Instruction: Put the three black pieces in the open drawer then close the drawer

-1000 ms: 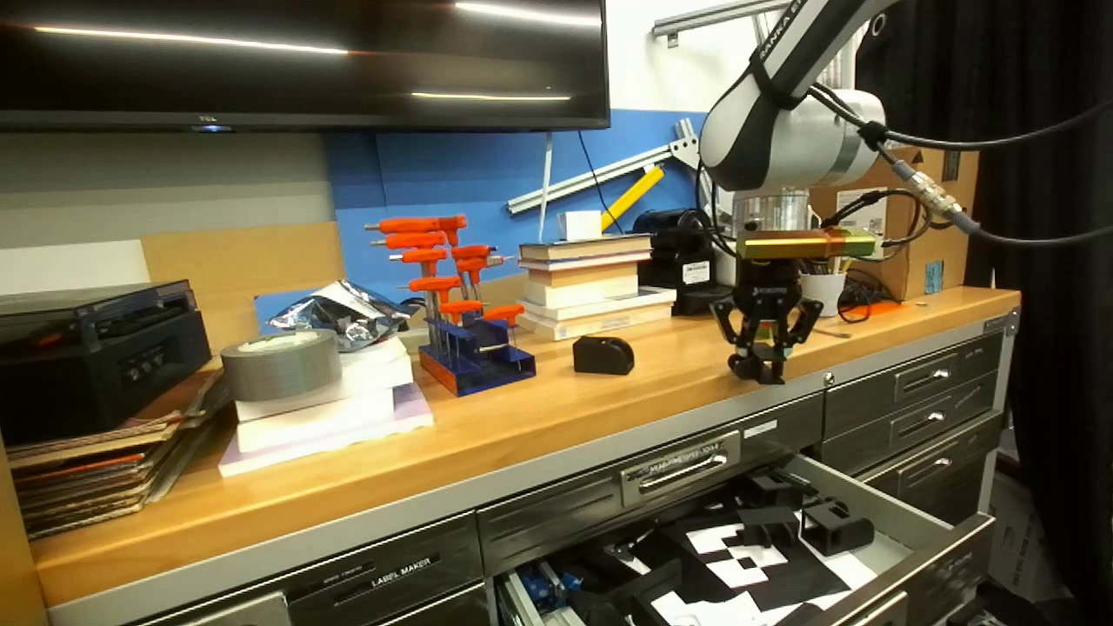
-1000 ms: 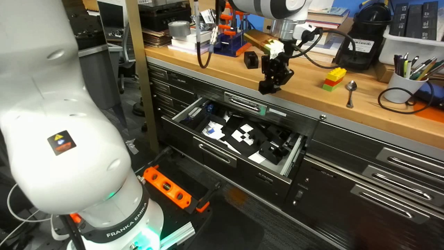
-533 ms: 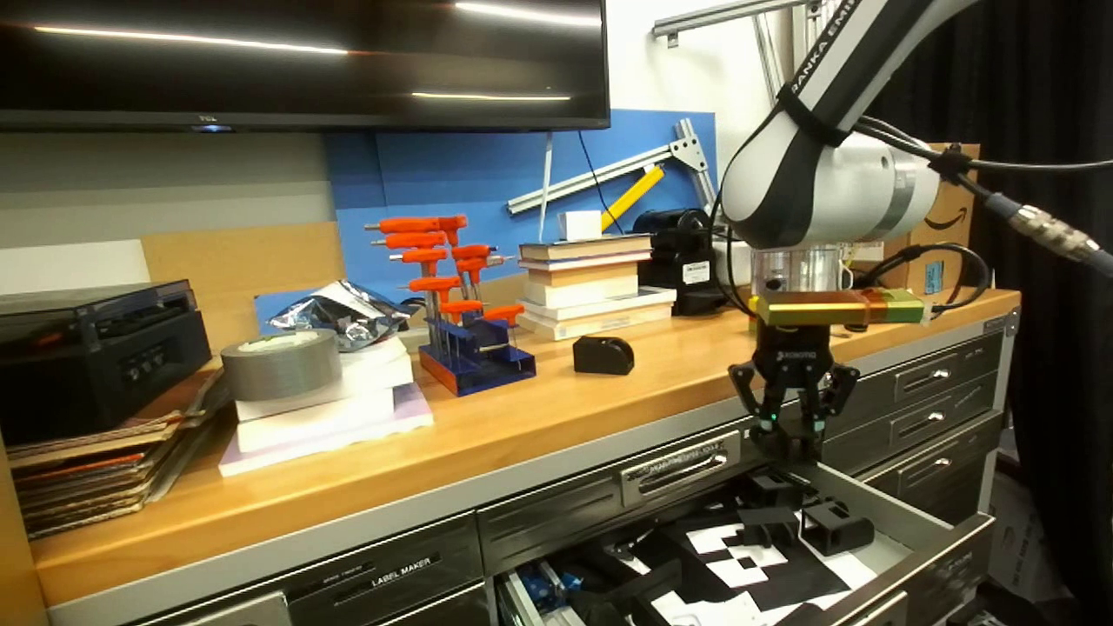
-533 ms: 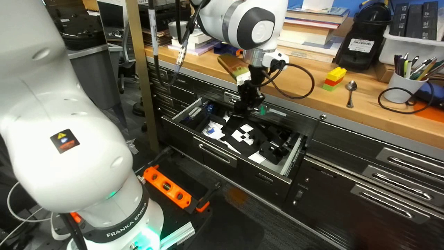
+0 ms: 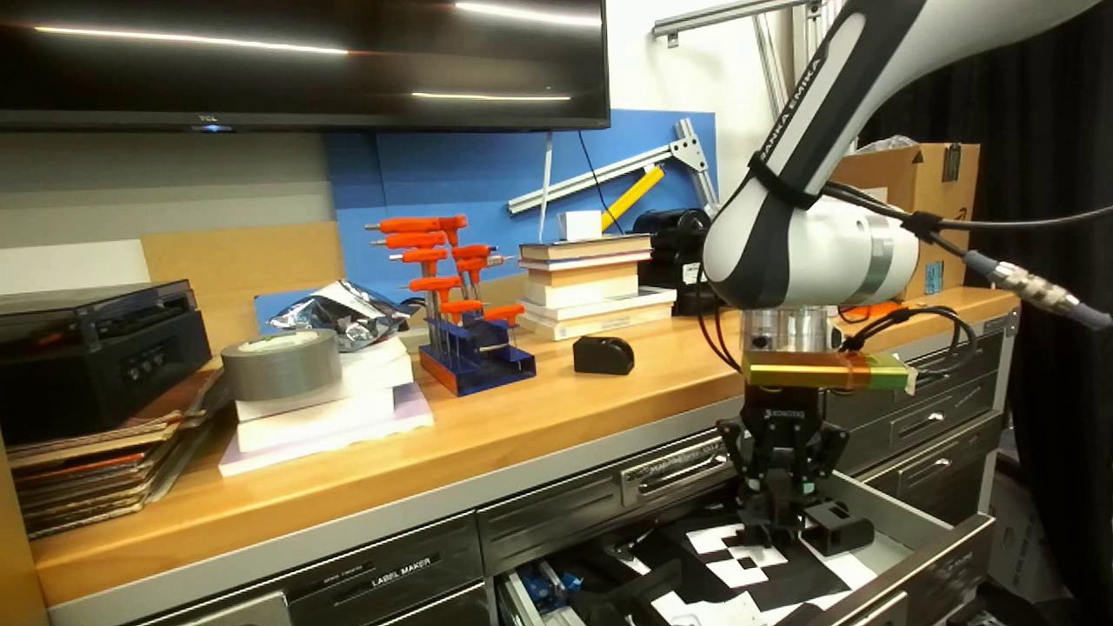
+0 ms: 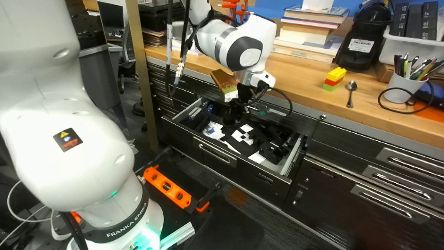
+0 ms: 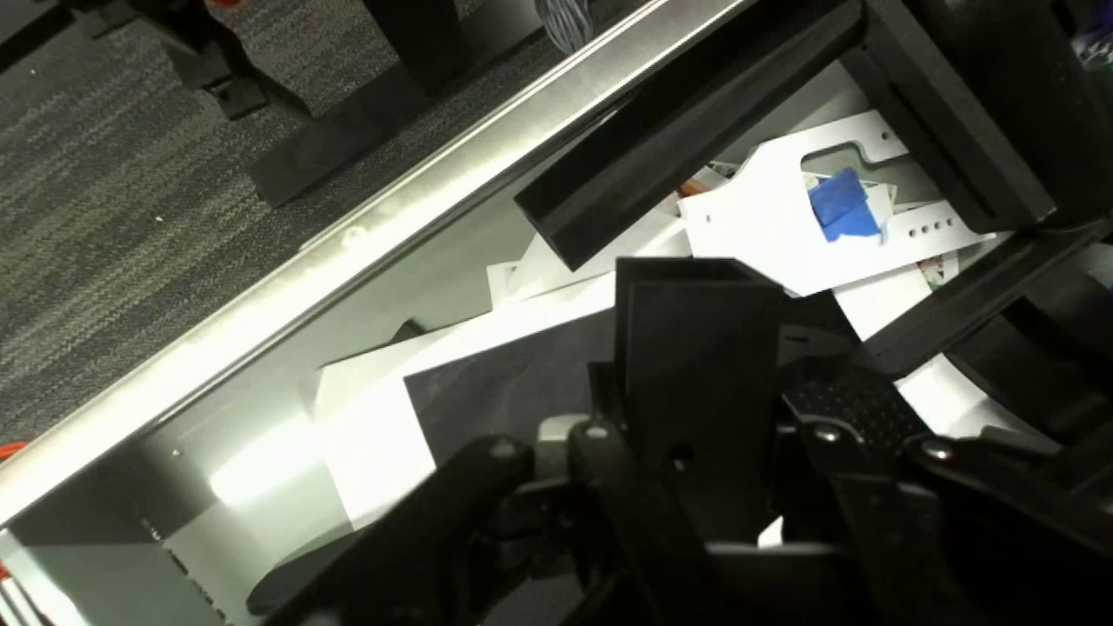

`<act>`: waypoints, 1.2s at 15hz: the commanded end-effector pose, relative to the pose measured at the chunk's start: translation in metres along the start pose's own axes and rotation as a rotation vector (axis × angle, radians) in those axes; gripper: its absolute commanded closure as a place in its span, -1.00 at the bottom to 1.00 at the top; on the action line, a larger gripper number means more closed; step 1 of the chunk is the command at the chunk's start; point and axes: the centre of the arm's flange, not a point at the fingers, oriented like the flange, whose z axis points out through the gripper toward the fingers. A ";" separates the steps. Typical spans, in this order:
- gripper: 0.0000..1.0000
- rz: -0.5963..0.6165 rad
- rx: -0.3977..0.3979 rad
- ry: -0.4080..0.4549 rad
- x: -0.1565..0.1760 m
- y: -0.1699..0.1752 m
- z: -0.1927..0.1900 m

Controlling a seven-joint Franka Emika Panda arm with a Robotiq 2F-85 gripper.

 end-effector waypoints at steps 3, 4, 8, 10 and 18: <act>0.64 0.001 0.033 -0.043 0.013 -0.014 0.039; 0.64 -0.001 0.033 -0.050 0.013 -0.016 0.043; 0.64 -0.037 0.053 -0.028 0.015 -0.027 0.063; 0.64 -0.031 0.072 0.014 0.018 -0.032 0.071; 0.64 -0.009 0.107 0.097 0.029 -0.039 0.089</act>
